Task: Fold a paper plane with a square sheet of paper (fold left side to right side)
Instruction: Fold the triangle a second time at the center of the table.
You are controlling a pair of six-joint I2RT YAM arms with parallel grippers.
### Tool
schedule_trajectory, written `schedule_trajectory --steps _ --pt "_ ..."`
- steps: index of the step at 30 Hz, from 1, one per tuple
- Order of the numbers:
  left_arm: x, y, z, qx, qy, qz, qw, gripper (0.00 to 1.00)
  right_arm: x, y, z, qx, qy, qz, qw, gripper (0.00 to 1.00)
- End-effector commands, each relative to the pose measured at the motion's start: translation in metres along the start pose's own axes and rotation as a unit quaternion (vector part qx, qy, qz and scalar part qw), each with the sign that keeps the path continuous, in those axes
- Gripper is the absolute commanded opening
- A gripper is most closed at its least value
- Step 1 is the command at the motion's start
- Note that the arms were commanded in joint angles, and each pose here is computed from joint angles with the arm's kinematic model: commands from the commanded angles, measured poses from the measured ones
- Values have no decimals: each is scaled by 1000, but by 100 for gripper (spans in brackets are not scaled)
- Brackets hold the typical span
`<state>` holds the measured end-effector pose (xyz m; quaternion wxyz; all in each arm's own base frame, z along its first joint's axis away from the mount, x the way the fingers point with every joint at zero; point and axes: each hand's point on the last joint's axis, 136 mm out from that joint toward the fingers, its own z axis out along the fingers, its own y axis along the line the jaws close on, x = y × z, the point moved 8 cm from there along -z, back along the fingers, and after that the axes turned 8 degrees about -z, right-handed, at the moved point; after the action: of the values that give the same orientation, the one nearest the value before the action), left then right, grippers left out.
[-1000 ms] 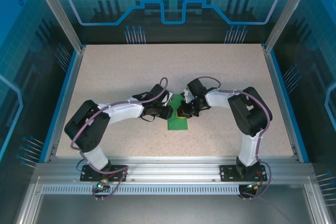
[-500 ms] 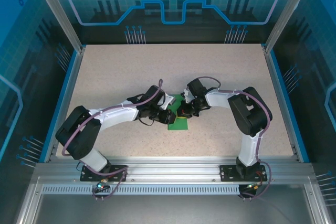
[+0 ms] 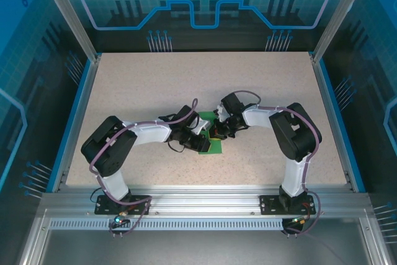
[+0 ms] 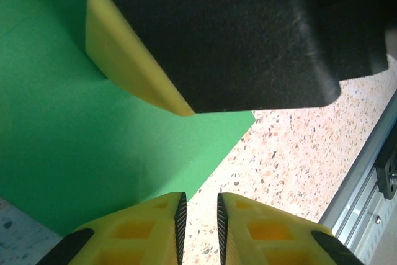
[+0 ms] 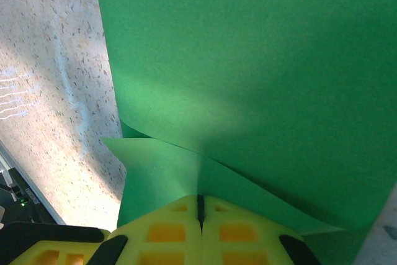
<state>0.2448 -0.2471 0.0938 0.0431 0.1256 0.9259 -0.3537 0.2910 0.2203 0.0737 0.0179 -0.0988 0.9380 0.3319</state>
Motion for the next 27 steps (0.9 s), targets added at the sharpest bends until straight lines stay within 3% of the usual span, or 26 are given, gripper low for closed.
schedule_trajectory --steps 1,27 --pt "-2 1 3 -3 -9 -6 1000 23 13 -14 8 42 33 20 998 0" --pt "17 22 6 -44 -7 -35 998 17 15 -19 6 55 42 24 997 0"
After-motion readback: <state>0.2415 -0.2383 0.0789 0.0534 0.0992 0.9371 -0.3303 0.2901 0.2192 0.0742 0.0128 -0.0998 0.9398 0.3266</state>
